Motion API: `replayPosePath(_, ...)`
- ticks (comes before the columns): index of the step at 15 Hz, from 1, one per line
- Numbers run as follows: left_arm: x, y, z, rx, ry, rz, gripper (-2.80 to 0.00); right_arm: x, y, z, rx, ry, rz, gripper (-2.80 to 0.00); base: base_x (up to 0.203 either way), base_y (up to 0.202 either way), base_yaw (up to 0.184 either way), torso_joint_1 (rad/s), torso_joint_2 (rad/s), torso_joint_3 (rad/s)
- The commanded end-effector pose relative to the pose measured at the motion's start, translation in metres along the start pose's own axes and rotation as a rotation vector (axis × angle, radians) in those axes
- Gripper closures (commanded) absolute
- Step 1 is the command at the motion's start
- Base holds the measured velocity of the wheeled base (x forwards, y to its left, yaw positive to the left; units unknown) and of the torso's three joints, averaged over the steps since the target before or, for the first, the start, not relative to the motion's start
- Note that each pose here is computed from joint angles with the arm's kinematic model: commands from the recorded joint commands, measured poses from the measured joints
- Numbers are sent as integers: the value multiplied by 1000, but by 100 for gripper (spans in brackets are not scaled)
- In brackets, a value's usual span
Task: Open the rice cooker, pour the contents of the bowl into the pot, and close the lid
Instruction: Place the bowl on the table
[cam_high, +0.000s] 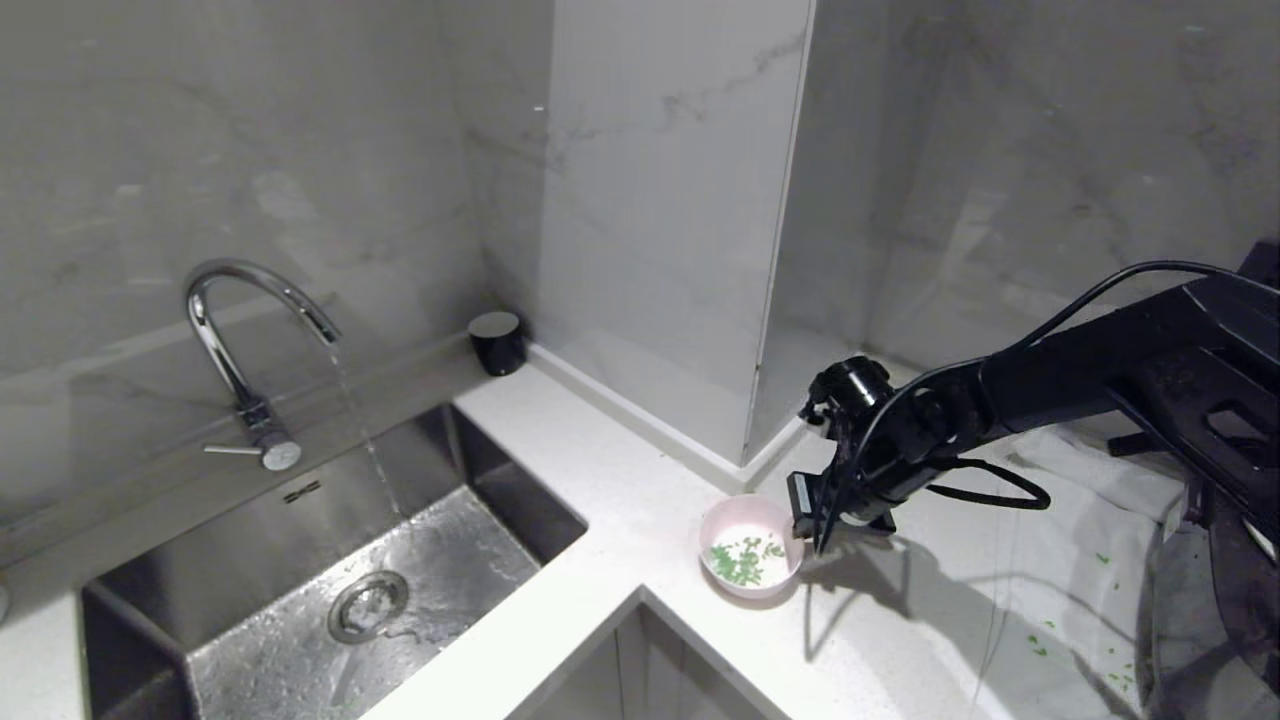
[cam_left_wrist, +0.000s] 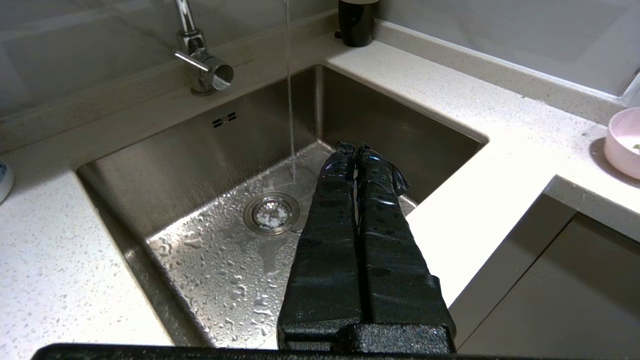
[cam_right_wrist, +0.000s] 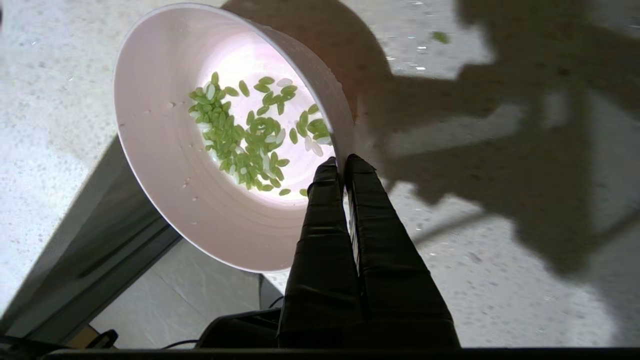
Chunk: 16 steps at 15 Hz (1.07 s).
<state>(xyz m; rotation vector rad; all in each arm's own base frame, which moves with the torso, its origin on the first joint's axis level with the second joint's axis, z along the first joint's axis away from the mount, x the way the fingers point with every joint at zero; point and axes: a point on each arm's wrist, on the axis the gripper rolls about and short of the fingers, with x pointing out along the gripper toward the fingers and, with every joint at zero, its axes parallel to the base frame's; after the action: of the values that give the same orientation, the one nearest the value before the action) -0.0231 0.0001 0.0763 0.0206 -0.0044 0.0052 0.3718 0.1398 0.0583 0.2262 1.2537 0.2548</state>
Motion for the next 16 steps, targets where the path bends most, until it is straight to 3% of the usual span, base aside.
replayPosePath(1,0,0,0,1,1,2,0,9,13,-1,-26,11,14,0,0,0,0,0,0,0)
replayPosePath(5,0,0,0,1,1,1,0,10,40,-6,-69,5,45,0,0,0,0,0,0,0)
replayPosePath(13,0,0,0,-1,0,1,0,31,70,20,-68,-66,104,0,0,0,0,0,0,0)
replayPosePath(16,0,0,0,-1,1,2,0,41,84,17,-89,-60,115,0,0,0,0,0,0,0)
